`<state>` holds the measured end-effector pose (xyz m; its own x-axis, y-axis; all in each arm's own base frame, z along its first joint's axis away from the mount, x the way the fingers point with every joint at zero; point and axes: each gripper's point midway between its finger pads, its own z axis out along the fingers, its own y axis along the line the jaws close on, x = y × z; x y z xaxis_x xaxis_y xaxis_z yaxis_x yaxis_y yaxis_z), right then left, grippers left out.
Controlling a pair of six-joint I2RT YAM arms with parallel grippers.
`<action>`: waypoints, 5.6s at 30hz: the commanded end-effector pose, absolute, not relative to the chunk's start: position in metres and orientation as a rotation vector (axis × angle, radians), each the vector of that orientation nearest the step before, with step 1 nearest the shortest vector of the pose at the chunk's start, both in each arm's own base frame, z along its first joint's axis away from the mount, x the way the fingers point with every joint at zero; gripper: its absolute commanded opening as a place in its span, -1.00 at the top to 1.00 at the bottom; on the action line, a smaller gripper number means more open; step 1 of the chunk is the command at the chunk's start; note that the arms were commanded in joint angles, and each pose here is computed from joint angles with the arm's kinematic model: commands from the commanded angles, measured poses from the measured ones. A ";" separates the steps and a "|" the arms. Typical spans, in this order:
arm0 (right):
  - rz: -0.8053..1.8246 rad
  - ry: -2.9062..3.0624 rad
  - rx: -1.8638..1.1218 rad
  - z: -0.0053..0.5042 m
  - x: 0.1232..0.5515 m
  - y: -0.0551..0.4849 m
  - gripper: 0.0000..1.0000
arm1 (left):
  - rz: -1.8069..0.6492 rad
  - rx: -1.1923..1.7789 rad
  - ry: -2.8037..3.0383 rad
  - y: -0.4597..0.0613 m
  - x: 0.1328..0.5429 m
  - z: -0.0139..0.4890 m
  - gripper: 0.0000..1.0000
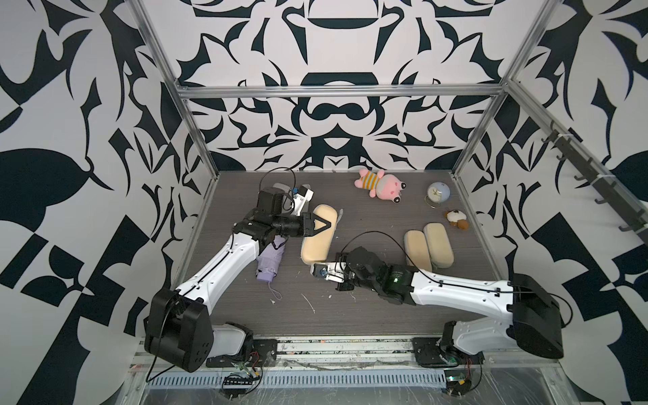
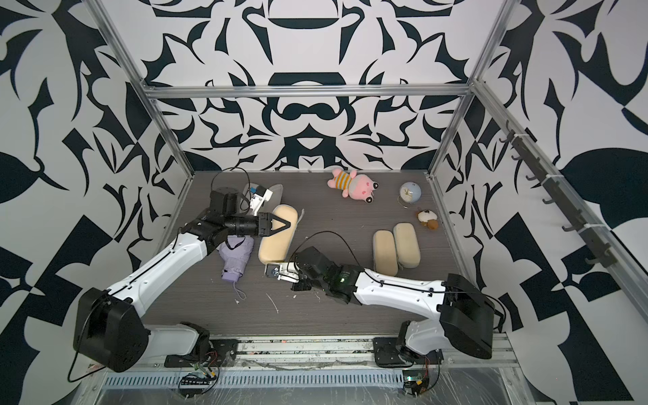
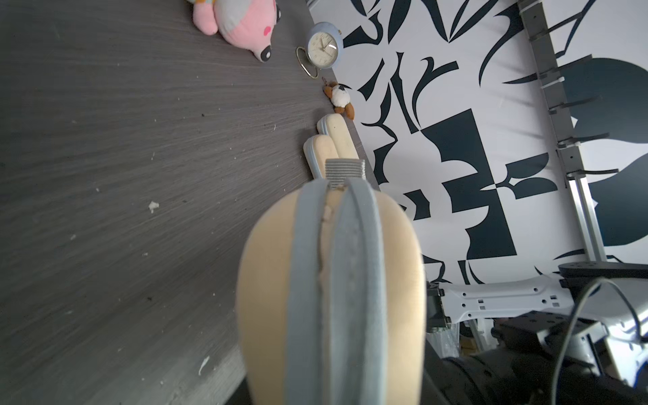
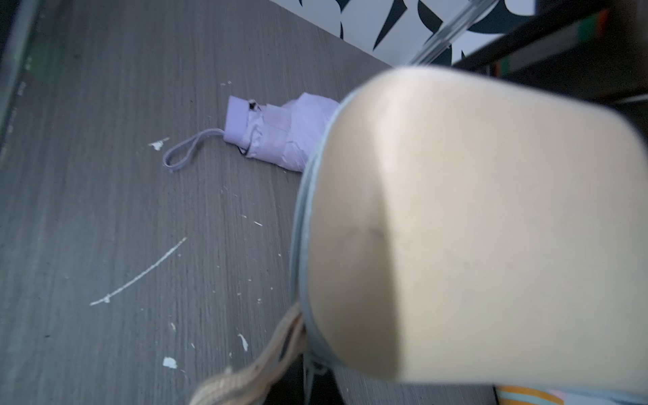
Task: Put umbrellas into zippered umbrella sleeves
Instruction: Zip the zipper on the umbrella sleeve.
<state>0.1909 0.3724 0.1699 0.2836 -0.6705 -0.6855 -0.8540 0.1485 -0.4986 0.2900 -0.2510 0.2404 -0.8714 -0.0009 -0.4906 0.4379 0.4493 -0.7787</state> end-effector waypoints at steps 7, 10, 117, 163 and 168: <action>0.694 1.480 -1.547 0.179 0.120 0.420 1.00 | -1.338 0.211 2.045 -0.232 0.343 0.273 1.00; 0.862 1.502 -1.402 0.203 0.118 0.436 1.00 | -1.316 0.078 2.000 -0.224 0.355 0.267 1.00; 1.733 2.036 -0.067 0.258 0.273 0.284 -0.40 | -1.638 -0.491 1.449 -0.206 0.360 0.284 0.82; 0.321 1.671 -0.712 0.264 0.302 0.299 0.93 | -1.483 -0.304 1.643 -0.244 0.343 0.293 0.97; 0.244 1.730 -0.757 0.243 0.300 0.287 1.00 | -1.339 -0.283 1.658 -0.227 0.337 0.302 1.00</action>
